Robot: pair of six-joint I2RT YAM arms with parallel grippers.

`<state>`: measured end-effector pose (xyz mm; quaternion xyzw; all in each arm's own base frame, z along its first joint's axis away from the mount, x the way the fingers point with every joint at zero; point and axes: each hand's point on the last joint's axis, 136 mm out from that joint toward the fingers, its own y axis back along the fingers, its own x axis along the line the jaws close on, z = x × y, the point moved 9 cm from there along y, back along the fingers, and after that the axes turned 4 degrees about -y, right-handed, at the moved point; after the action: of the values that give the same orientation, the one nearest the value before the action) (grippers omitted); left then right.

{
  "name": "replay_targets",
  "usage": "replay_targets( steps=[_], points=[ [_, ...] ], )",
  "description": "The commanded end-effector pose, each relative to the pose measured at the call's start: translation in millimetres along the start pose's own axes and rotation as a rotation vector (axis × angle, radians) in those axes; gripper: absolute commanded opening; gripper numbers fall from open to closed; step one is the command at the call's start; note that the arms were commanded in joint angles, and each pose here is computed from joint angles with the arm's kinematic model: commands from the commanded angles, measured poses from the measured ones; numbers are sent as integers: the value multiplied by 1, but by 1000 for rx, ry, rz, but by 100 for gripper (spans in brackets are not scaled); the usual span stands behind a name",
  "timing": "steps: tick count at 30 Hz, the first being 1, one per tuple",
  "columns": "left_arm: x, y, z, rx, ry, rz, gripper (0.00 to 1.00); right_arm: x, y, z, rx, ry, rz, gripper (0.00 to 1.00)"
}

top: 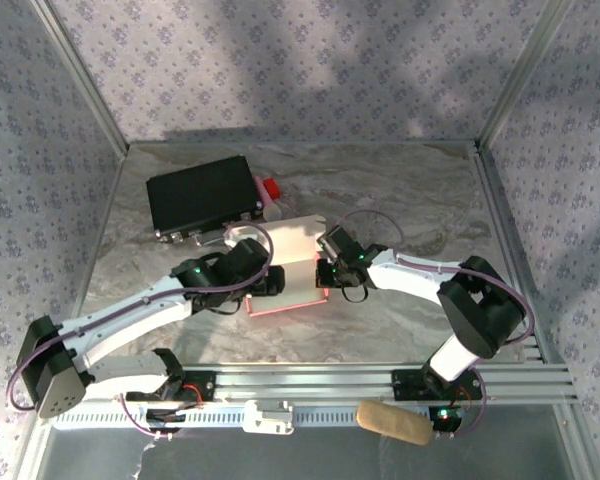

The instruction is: Fold the paper box

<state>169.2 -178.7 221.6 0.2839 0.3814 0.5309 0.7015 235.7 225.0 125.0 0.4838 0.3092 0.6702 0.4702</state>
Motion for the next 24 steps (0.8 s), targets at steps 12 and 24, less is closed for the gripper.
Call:
replay_targets(
  steps=[12,24],
  points=[
    [74,4,30,55,-86,-26,69,-5,9,2,7,144,-41,30],
    [71,-4,37,78,-145,-32,54,-19,89,32,-175,138,-16,42]
  ],
)
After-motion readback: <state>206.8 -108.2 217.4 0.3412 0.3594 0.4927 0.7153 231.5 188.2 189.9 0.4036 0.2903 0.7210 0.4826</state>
